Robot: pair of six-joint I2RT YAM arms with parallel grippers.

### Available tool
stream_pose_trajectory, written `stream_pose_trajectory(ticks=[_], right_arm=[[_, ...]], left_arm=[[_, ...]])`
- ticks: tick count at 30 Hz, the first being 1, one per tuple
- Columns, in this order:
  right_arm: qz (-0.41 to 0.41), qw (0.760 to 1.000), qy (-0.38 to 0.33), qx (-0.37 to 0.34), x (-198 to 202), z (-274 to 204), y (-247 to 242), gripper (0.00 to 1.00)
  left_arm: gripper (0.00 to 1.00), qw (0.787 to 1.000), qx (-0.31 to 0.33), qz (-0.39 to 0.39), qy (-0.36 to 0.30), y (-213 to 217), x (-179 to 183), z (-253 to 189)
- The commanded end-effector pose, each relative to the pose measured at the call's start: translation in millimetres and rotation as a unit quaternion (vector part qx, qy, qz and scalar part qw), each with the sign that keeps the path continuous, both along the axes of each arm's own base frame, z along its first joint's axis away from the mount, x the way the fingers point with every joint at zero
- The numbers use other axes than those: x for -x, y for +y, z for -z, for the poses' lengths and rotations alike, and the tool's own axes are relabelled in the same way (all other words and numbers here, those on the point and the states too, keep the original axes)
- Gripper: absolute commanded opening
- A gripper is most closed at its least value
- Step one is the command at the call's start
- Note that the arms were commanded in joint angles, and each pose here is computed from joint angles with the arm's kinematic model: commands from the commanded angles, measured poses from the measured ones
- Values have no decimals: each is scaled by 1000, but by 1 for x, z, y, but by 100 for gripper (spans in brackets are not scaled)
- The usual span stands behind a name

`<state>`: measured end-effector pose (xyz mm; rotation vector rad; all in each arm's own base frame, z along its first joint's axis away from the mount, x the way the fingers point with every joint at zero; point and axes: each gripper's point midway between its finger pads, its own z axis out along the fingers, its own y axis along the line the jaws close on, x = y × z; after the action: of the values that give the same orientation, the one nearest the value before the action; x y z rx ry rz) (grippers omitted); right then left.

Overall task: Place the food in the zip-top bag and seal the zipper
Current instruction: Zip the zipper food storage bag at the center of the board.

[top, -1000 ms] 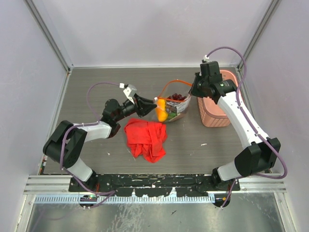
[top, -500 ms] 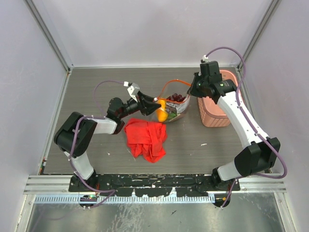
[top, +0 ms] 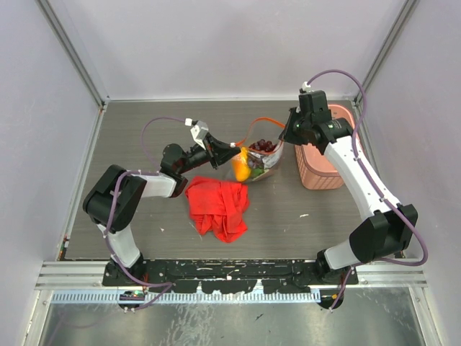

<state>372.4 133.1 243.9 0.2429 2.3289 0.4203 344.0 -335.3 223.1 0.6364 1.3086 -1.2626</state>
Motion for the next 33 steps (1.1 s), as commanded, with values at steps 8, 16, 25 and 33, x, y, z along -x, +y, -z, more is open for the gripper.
stream_pose_trajectory(ticks=[8,16,25,33], right_arm=[[32,998,-55,6,-16,-30,-37,8],[-55,993,-106,15,-18,-56,-22,34],[-307,920,-242,9,9,-99,31,60],[-517,776,-358,53,37,-104,93,71]], left_arm=[[0,998,27,-38,-34,17,-1,-38],[0,999,16,-31,-24,16,2,-41],[0,1000,3,-23,11,13,0,-42],[0,1000,-2,-18,22,12,2,-44]])
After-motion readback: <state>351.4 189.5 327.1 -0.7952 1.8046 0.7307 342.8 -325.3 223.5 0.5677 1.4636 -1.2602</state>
